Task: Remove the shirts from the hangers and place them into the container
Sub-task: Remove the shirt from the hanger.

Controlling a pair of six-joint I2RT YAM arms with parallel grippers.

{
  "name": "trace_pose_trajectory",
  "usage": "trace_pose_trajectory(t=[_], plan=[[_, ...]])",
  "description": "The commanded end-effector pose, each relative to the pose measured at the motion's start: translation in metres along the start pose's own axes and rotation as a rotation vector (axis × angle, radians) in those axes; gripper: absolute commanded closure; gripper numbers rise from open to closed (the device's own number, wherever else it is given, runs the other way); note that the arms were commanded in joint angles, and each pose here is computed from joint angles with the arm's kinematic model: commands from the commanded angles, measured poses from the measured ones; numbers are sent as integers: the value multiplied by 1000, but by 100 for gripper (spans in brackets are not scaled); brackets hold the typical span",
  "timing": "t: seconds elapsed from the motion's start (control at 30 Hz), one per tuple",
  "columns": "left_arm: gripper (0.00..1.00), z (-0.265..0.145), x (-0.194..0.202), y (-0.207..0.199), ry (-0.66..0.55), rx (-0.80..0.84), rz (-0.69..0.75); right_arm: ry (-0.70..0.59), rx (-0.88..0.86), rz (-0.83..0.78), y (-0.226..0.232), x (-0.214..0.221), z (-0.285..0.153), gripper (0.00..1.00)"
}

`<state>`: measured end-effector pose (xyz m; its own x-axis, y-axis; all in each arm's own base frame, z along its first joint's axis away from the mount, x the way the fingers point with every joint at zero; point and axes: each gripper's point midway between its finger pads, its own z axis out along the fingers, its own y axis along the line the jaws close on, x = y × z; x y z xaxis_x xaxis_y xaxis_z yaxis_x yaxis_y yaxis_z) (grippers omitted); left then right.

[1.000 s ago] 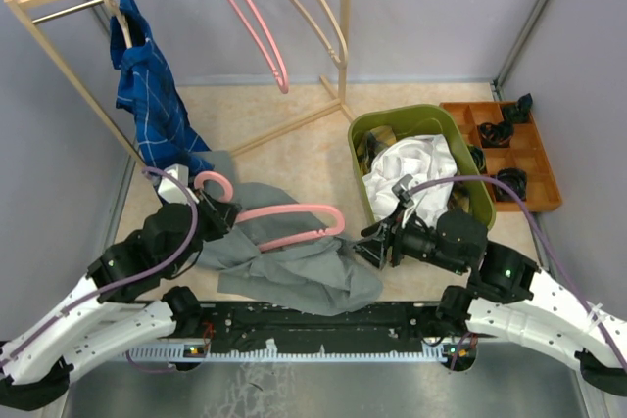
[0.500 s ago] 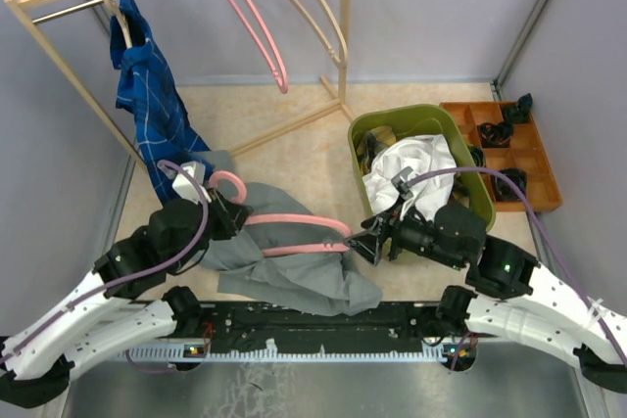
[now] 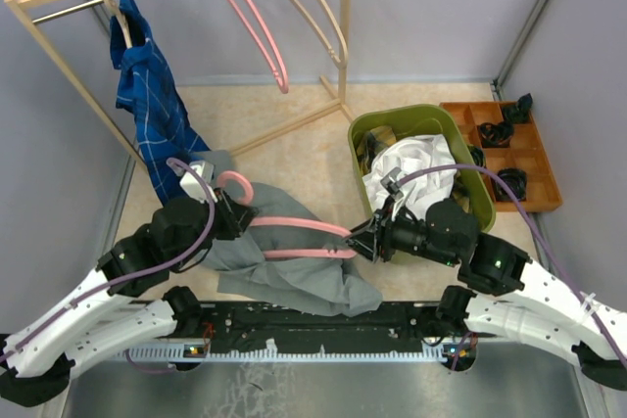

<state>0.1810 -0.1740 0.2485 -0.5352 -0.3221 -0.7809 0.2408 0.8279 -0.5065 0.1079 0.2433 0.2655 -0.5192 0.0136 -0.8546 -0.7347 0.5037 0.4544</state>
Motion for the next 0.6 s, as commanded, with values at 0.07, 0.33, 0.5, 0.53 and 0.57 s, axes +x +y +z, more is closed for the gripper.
trace_pose_trajectory(t=[0.07,0.33,0.5,0.53,0.57], plan=[[100,1,-5,-13,-17,63,6,-31,-94,-7,18,-10,4,72],[60,-4,-10,-11,-41,70,21,-111,-15,-19,7,-29,-2,100],[33,-8,-8,-4,-50,63,25,-168,39,-22,-2,-38,-19,100],[31,-9,-7,-3,-49,63,27,-174,45,-21,-3,-38,-21,100],[29,-10,-6,-1,-49,61,28,-179,52,-20,-5,-38,-23,100]])
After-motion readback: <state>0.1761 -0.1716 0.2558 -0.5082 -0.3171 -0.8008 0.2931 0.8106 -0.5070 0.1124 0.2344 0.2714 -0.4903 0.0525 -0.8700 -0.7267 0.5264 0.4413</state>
